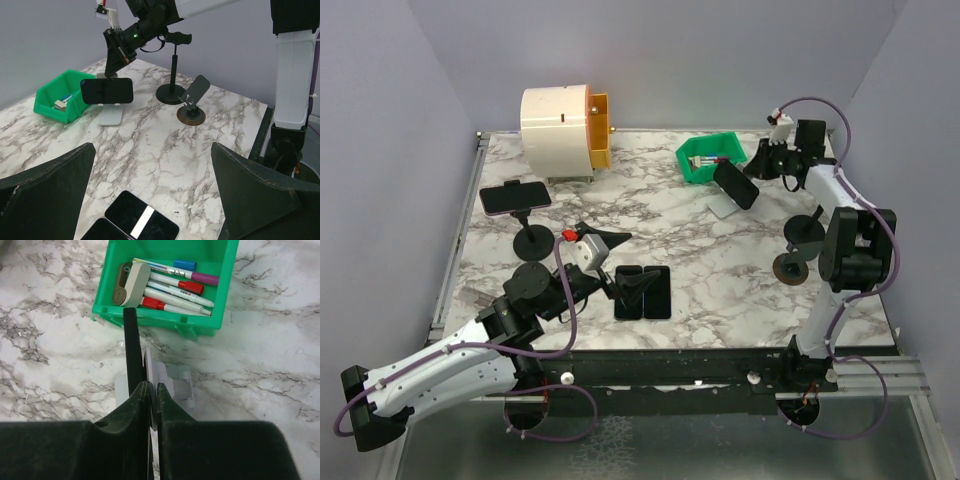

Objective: Remove the phone from the phone stand
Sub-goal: Pick up the phone stand with the phone at the center of the board.

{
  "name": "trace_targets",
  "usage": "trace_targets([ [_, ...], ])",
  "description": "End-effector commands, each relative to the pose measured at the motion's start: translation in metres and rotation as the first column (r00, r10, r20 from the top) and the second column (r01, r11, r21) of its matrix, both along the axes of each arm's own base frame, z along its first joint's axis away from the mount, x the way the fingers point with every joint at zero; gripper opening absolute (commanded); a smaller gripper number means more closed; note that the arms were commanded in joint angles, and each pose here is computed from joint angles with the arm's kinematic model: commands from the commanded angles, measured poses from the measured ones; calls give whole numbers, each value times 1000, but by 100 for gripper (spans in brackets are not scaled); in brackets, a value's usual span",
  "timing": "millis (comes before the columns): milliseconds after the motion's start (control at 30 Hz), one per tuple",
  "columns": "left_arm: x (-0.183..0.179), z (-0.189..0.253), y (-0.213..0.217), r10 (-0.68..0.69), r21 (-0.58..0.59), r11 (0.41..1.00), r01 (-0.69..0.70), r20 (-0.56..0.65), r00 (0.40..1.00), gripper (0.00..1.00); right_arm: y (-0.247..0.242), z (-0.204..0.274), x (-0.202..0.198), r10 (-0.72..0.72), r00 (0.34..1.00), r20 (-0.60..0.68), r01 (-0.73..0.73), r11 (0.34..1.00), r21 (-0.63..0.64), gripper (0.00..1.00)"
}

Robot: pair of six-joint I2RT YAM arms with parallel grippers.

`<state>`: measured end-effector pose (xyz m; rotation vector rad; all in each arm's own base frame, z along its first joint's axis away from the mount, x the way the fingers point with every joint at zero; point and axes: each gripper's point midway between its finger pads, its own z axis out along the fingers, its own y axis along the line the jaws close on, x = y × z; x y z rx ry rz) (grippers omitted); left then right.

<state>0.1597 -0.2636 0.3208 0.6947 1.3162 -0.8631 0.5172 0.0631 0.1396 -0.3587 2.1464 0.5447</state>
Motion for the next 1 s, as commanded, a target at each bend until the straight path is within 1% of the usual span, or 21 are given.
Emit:
trace_targets([
  [0,-5,2,0,-21,-8,1000,21,12,1000,99,7,-17,-24,23,997,-67,-22,1000,17,7],
  [67,-6,3,1,-21,-11,1000,21,15,1000,99,8,-14,-28,25,998,-58,-24,999,24,1],
  [100,-6,3,1,-22,-11,1000,22,15,1000,99,8,-11,-30,25,998,-51,-24,999,28,0],
  [400,-8,6,2,-27,-20,999,27,20,999,99,17,18,-41,47,999,12,-47,997,65,0],
  [500,-13,7,0,-52,-20,998,52,23,998,99,22,28,-46,61,998,31,-63,995,78,0],
  [867,-14,6,-1,-56,-18,998,57,22,998,99,48,42,-67,126,990,64,-133,985,112,0],
  [967,-14,6,-1,-56,-18,998,56,22,998,99,65,42,-73,169,984,62,-175,977,124,0],
])
